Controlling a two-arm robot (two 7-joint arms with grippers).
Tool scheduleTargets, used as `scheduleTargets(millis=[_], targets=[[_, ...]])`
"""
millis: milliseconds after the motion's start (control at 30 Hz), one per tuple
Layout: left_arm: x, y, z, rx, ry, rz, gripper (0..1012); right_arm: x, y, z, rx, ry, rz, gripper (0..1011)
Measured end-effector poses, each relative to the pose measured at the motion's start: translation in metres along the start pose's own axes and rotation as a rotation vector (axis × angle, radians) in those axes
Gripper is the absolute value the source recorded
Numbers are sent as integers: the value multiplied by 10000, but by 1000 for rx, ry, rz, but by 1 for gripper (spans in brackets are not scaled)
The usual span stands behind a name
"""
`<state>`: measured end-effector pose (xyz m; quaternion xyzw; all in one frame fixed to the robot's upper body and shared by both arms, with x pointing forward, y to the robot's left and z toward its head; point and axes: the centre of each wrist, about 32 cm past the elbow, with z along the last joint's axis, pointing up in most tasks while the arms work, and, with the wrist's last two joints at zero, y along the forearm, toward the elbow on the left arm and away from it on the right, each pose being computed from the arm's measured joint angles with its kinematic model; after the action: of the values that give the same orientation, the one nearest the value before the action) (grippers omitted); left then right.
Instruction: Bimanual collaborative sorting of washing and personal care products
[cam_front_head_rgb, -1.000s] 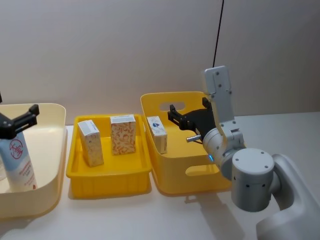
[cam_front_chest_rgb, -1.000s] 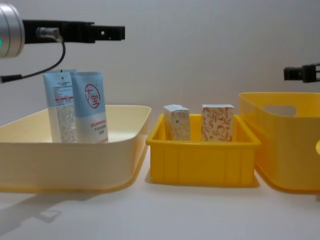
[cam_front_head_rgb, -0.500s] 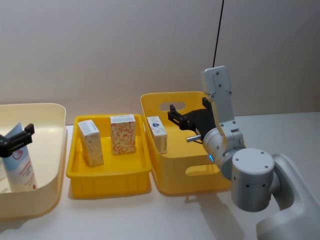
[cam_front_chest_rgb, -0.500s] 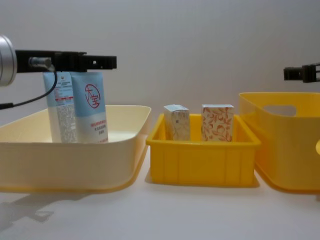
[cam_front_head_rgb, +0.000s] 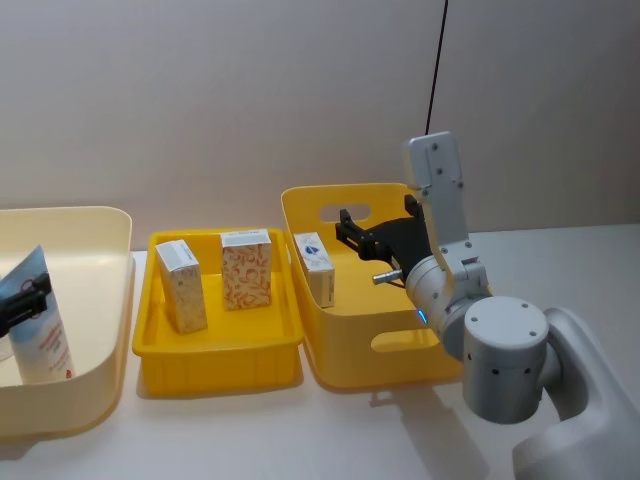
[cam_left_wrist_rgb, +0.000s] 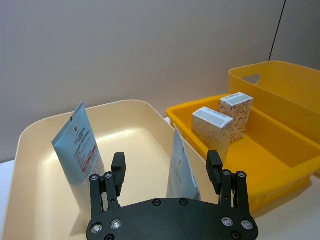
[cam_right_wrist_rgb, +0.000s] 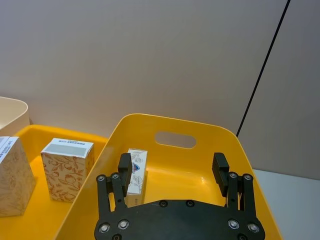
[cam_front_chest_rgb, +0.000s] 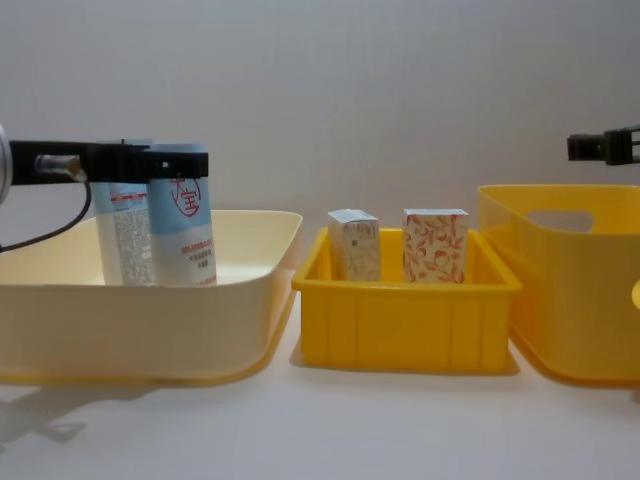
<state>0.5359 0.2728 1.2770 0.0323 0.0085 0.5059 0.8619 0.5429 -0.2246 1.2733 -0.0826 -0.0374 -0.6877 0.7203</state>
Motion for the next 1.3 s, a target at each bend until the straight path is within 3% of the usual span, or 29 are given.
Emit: scheduleTargets(millis=[333, 467, 900, 1133, 1300], targets=[[23, 34, -33, 14, 7, 15, 1003, 0, 0, 0, 0, 0, 0, 1001], [27, 40, -37, 16, 8, 17, 957, 0, 0, 0, 0, 0, 0, 1001], [35, 55, -52, 20, 11, 23, 606, 0, 0, 0, 0, 0, 0, 1001], [38, 58, -53, 21, 11, 24, 336, 0, 0, 0, 0, 0, 0, 1001], [39, 58, -55, 21, 12, 25, 196, 0, 0, 0, 0, 0, 0, 1001]])
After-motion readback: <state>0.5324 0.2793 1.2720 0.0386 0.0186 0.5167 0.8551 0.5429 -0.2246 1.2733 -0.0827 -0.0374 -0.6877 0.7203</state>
